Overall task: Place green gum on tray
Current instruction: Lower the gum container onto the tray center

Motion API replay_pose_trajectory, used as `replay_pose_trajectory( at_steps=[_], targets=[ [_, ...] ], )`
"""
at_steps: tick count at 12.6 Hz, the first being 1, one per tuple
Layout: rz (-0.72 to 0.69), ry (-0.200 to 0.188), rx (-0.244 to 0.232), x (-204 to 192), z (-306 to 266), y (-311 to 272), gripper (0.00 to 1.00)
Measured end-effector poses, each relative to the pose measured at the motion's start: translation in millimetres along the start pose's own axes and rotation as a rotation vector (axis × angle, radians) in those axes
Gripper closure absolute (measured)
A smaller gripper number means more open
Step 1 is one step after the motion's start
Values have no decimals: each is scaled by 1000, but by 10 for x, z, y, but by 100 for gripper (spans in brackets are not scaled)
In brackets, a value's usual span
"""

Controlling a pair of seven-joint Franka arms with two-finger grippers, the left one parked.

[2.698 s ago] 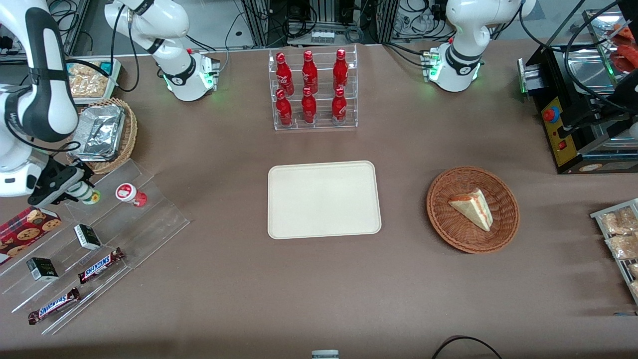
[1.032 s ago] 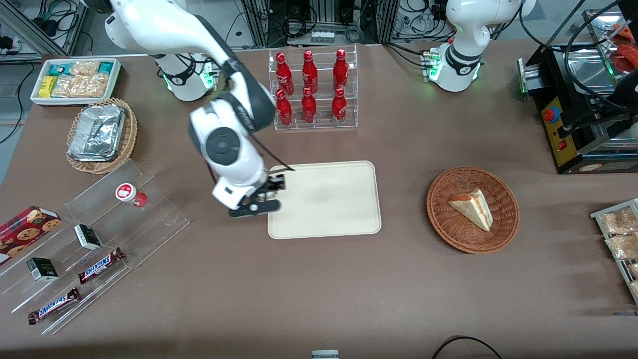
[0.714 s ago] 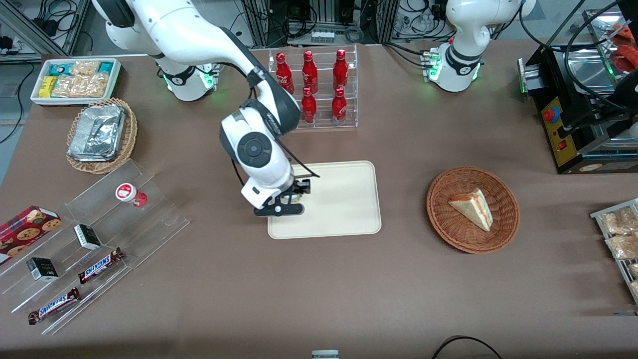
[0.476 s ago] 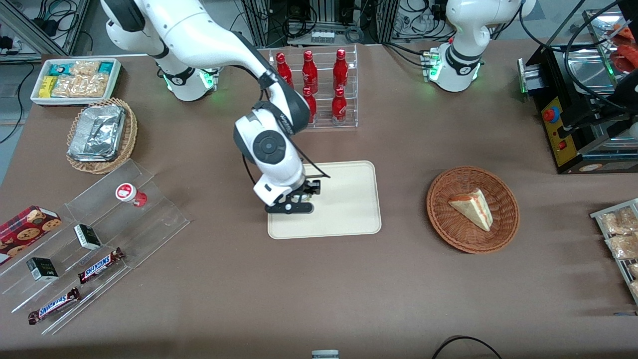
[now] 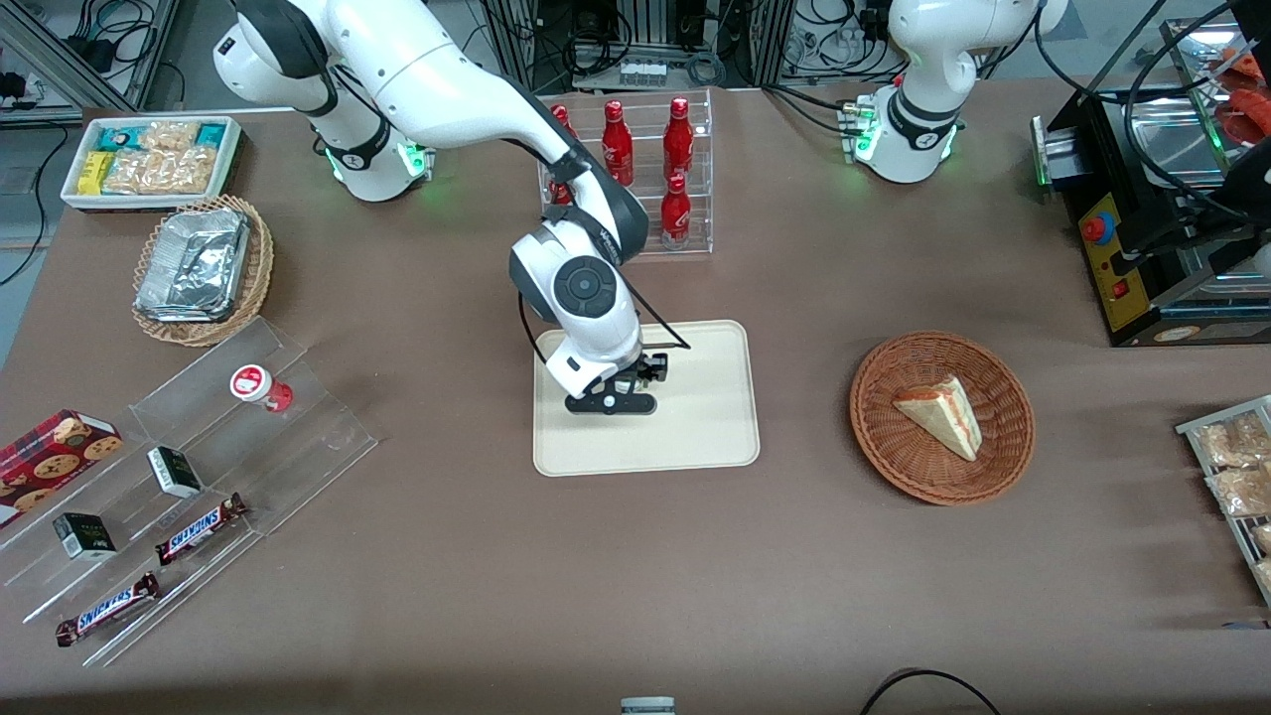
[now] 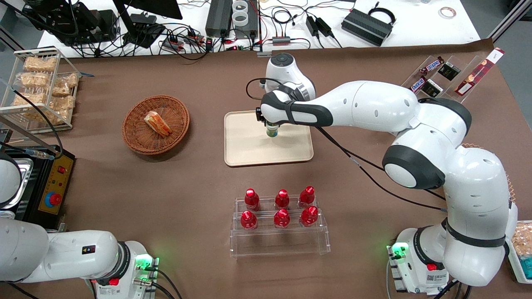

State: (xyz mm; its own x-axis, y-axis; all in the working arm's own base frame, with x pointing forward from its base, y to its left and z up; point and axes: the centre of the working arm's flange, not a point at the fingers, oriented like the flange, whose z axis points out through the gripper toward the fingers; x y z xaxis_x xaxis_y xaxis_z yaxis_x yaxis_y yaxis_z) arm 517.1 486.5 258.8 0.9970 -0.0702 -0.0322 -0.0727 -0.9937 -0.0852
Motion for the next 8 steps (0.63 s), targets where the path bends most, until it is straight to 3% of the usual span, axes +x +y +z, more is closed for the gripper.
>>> replay_pose_trajectory(
  at_steps=[8],
  targets=[
    [-28, 35, 15, -107, 333, -148, 44]
  ],
)
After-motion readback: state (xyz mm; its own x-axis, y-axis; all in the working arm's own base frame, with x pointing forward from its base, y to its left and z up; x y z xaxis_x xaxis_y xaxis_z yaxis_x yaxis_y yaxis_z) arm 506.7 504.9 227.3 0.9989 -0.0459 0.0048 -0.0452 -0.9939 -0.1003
